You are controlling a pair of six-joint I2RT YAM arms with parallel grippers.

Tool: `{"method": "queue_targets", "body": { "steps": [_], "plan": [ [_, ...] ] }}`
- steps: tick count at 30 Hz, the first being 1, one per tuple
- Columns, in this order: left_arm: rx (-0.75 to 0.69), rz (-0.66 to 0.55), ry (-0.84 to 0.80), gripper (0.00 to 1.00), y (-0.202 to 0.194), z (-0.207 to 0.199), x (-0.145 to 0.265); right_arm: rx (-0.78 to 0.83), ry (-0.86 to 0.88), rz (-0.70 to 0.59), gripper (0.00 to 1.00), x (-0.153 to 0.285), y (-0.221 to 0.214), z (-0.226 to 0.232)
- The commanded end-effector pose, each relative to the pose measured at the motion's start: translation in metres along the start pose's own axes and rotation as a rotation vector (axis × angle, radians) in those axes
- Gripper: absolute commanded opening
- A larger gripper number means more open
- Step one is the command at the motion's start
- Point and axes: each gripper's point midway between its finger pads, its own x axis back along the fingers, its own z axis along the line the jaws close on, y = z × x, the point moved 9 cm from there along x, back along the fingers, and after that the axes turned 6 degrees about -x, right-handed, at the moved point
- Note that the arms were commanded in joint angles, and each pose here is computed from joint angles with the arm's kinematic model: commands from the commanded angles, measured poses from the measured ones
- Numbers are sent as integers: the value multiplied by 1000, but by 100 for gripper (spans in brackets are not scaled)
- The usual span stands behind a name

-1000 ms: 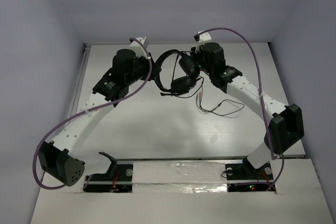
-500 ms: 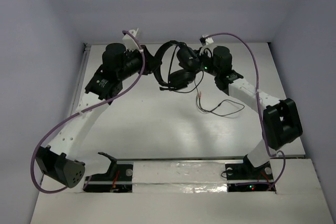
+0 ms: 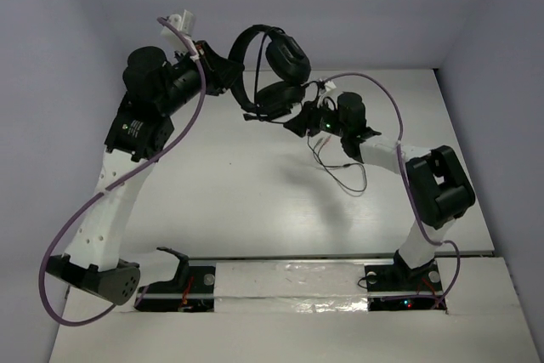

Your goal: Wrap the headphones

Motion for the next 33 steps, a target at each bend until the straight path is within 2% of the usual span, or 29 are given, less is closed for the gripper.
{"method": "queue_targets", "body": {
  "steps": [1, 12, 17, 21, 23, 25, 27, 28, 31, 33],
  "plan": [
    [-12, -124, -11, 0, 39, -6, 14, 29, 62, -68, 53, 5, 3, 9],
    [15, -181, -21, 0, 65, -1, 5, -58, 81, -24, 48, -1, -35, -9],
    [12, -182, -32, 0, 66, -4, 9, -67, 85, -26, 50, -14, -31, -16],
    [4, -196, -2, 0, 69, -1, 11, -81, 88, -3, 48, -21, -34, -21],
    [6, -201, 16, 0, 70, 2, 8, -90, 93, -5, 37, -20, -39, -22],
    [10, -208, 29, 0, 70, 5, 5, -116, 77, -1, 21, -14, -48, -23],
    [17, -214, 65, 0, 70, 14, -3, -123, 83, 9, 11, -11, -50, -15],
    [17, -220, 74, 0, 71, 16, -5, -124, 91, 33, 1, -12, -59, -6],
    [16, -225, 170, 0, 68, 32, -17, -127, 41, 34, 0, -3, -57, 10],
    [-2, -232, 301, 0, 61, 51, -24, -151, -19, 69, 0, 5, -67, 20]
  ]
}}
